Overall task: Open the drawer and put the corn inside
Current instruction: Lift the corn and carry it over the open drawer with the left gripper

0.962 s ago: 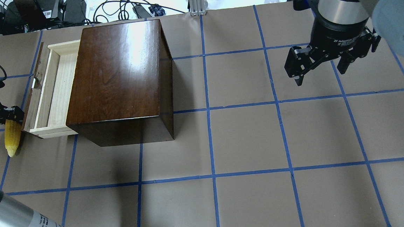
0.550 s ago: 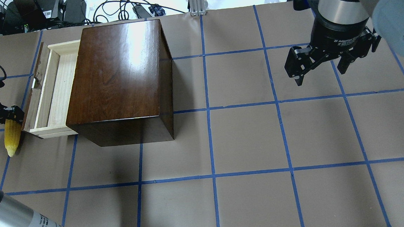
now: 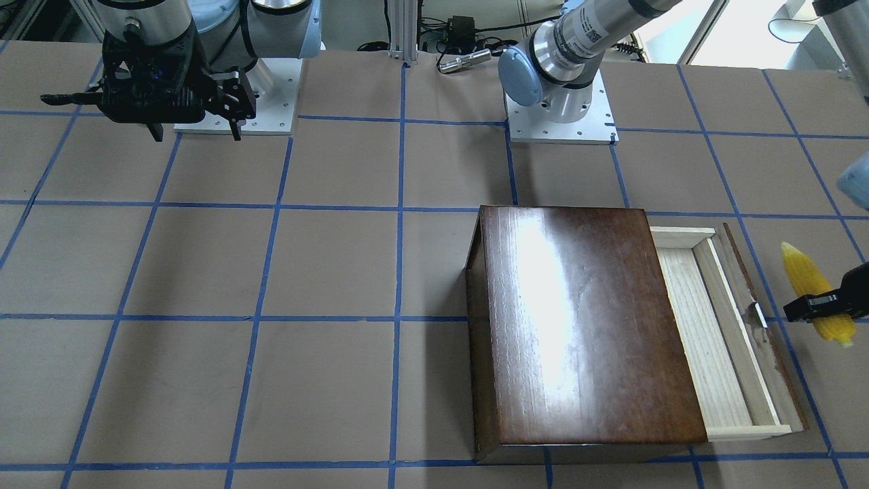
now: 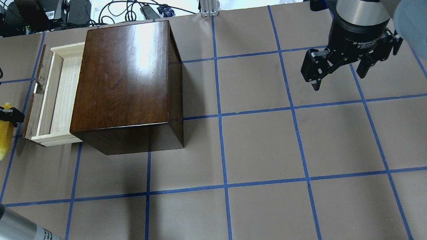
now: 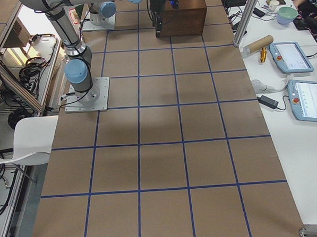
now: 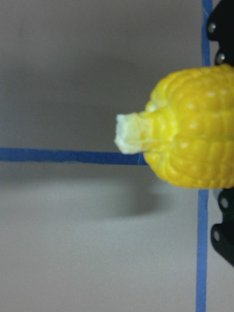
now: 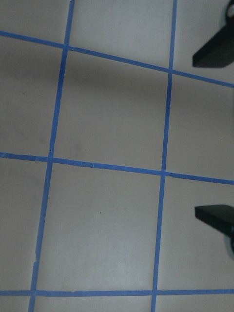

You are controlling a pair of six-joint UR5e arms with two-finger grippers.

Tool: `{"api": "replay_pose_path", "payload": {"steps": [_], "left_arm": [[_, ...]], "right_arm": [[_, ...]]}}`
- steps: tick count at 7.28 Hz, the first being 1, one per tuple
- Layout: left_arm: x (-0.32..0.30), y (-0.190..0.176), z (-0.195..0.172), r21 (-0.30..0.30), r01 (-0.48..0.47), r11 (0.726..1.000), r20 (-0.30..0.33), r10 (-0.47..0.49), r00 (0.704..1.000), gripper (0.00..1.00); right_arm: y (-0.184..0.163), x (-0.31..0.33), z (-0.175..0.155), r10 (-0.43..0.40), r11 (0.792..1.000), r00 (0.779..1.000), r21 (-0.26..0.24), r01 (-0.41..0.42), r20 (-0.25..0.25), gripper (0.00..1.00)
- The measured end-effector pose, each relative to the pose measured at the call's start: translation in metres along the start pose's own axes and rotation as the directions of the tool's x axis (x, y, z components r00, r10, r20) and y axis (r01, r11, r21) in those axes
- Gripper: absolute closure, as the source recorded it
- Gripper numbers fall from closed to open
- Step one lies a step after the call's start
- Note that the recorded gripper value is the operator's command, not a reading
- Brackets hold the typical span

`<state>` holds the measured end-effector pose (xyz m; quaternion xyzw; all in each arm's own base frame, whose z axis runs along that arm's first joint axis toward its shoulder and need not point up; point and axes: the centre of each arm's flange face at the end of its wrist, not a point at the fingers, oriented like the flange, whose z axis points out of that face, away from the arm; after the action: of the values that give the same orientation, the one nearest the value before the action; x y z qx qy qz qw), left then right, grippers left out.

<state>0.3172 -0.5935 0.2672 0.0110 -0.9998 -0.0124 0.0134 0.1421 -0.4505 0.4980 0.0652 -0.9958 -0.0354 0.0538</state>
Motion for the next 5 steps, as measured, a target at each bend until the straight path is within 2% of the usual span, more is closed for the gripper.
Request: {"api": "replay_pose_path", "payload": {"steps": [3, 5], "left_arm": [[0.062, -0.008, -0.103, -0.018, -0.013, 1.000, -0.056, 0.012, 0.998, 1.00], [0.128, -0.019, -0.128, -0.023, -0.018, 1.000, -0.056, 0.017, 0.998, 1.00]], "right_arm": [[0.000, 0.000, 0.000, -0.001, 1.000, 1.000, 0.000, 0.001, 0.000, 0.00], [0.000, 0.000, 0.000, -0.001, 1.000, 1.000, -0.001, 0.001, 0.000, 0.00]]}}
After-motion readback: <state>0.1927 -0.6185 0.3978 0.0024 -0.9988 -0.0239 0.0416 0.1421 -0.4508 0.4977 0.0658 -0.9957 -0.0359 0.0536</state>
